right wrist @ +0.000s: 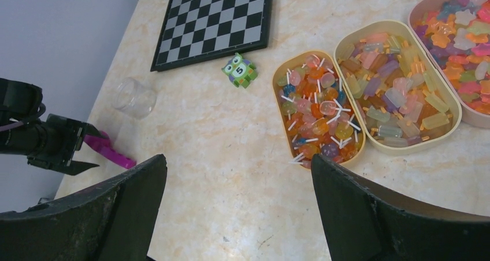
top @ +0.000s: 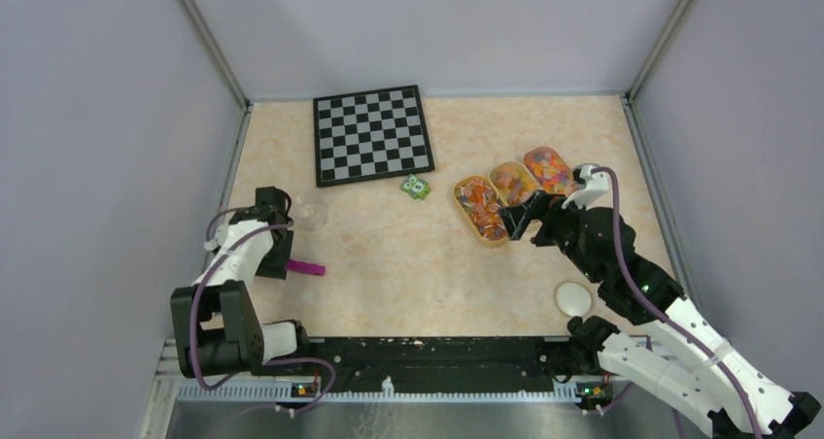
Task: Pack the candies
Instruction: Pick up the spatula from the center of the board.
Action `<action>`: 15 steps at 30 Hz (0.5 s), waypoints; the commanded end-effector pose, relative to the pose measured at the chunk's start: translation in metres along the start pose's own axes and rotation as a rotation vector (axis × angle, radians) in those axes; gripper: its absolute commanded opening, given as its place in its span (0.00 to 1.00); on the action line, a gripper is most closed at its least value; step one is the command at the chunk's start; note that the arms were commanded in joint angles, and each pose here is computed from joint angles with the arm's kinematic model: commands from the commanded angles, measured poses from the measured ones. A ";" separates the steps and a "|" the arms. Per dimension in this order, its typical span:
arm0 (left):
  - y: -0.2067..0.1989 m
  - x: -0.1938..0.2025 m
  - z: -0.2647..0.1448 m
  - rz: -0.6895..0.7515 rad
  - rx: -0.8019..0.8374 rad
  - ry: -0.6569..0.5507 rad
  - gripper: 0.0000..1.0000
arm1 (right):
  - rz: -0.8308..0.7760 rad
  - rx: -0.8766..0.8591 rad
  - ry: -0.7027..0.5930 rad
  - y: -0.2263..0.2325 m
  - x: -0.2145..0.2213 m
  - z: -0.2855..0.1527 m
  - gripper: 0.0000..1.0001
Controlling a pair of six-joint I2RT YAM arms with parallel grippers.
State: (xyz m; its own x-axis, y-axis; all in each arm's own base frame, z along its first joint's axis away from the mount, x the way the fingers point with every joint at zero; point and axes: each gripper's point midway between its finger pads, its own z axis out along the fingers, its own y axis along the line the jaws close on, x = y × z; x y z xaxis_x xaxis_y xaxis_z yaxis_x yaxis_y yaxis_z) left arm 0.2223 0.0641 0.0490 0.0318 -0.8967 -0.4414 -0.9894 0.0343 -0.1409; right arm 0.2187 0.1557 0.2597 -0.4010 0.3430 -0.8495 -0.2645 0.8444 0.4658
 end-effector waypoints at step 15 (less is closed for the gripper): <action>0.016 0.025 0.020 -0.007 -0.054 0.077 0.38 | 0.009 -0.037 -0.045 0.001 -0.004 -0.010 0.92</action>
State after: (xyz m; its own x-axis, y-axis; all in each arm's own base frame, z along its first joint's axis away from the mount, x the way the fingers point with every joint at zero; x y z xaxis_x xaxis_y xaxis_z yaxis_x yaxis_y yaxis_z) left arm 0.2090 0.0540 0.0176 0.0153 -0.9204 -0.3908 -0.9965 0.0180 -0.0815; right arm 0.2131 0.1504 0.2588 -0.3864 0.3545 -0.8515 -0.2703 0.8391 0.4721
